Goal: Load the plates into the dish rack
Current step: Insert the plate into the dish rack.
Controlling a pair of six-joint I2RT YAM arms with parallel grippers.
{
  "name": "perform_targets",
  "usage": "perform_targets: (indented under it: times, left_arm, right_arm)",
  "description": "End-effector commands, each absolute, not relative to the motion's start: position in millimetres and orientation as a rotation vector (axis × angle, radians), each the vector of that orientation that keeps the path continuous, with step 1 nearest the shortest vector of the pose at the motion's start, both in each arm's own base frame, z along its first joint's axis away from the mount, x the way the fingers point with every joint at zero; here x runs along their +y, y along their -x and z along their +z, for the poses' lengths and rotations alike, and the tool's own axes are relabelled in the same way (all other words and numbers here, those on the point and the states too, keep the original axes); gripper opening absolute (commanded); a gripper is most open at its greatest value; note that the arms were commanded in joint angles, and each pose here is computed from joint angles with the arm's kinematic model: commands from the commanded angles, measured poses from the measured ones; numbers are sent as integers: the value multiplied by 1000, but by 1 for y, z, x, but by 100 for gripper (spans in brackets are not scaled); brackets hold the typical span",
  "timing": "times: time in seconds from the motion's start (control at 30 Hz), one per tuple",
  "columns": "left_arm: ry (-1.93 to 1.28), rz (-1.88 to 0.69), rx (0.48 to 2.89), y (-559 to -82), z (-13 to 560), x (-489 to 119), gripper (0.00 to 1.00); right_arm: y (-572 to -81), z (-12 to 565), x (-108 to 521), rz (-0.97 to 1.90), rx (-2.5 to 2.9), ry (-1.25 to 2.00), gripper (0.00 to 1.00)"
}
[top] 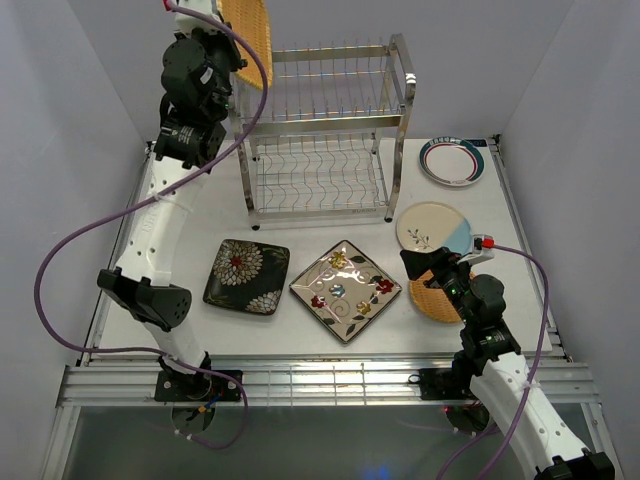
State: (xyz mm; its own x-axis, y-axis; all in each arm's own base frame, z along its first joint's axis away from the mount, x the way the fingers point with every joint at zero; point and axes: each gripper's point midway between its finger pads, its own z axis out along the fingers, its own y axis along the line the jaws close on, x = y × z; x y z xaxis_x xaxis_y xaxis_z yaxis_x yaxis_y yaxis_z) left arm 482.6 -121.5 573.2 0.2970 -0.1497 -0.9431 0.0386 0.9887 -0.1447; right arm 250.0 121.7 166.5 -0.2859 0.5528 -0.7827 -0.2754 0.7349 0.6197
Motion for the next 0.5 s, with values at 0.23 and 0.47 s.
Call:
perform_targets:
  times: [0.23,0.47]
  left_arm:
    - [111,25,1086,-465,617,-124,0]
    - [114,79,1068,-465,616,-119,0]
  right_arm:
    - [-253,187,123,828,1607,-203,90]
    - [-254,185,123,827,1612,-201,90]
